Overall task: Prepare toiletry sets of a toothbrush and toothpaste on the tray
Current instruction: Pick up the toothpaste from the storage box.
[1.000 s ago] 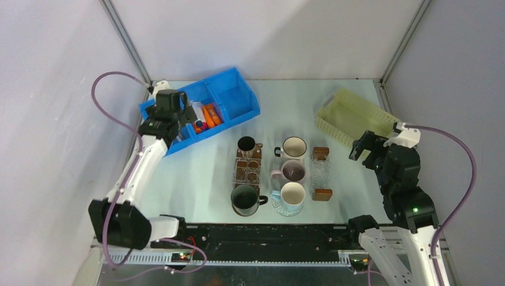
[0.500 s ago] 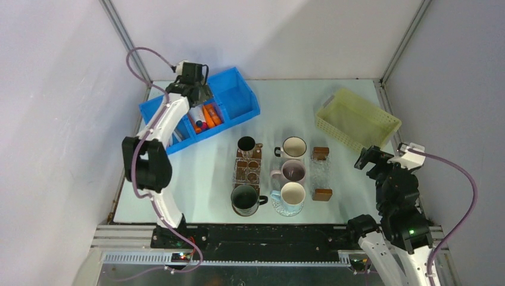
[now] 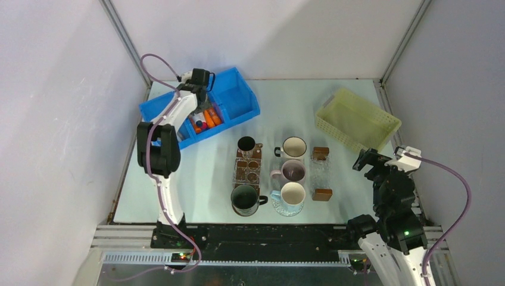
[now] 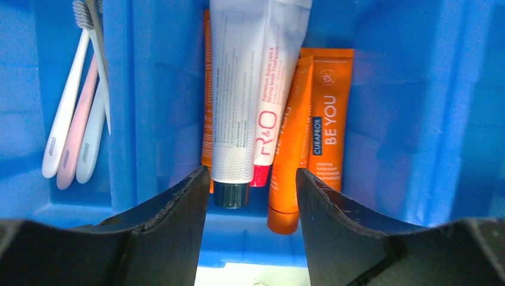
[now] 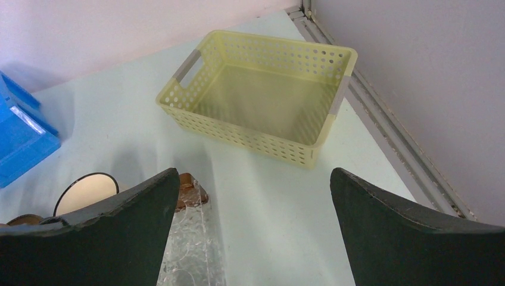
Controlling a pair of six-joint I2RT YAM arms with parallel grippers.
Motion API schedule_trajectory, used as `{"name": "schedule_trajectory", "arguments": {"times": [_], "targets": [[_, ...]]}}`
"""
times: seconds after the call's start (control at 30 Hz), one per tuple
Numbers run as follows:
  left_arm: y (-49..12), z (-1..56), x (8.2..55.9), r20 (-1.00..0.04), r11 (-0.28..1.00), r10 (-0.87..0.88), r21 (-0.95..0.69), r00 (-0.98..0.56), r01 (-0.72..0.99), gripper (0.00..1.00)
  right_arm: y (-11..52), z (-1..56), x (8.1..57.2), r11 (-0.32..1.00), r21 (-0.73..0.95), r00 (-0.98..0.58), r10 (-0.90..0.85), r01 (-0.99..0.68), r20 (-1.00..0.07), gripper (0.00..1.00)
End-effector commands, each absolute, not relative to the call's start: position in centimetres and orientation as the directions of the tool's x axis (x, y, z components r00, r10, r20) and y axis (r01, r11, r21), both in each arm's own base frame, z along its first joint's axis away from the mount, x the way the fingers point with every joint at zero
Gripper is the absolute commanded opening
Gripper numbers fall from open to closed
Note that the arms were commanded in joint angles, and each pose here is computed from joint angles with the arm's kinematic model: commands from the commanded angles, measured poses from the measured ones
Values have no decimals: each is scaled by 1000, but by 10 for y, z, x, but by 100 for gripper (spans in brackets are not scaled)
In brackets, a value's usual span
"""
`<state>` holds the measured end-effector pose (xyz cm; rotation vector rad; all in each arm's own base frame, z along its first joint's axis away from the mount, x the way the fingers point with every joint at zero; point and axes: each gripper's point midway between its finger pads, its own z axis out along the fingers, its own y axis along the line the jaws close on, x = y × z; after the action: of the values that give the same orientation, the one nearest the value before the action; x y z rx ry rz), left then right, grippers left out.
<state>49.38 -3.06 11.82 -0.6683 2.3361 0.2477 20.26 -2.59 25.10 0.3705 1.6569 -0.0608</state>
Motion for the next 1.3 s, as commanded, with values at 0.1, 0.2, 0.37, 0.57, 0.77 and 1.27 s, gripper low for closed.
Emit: {"name": "schedule_trajectory", "arguments": {"times": [0.1,0.2,0.37,0.57,0.77,1.27], "targets": [[-23,97,505,-642,806,-474,-38,-603,-591,60,-25,258,207,944,191,-35,208,269,-978,100],[-23,87,505,-625,799,-488,-40,-609,-599,58,-26,257,207,943,190,-35,206,272,-978,99],[-25,75,506,-595,800,-505,-50,-625,-598,48,-26,257,207,943,191,-29,206,272,-978,99],[-27,88,504,-605,804,-512,-87,-610,-589,25,-27,256,206,940,196,-20,210,279,-978,99],[-33,118,502,-629,819,-506,-138,-590,-556,6,-27,258,205,941,203,-10,214,270,-977,100],[-67,214,477,-780,901,-411,-270,-472,-338,0,-15,265,205,956,217,-1,221,197,-975,99]]}}
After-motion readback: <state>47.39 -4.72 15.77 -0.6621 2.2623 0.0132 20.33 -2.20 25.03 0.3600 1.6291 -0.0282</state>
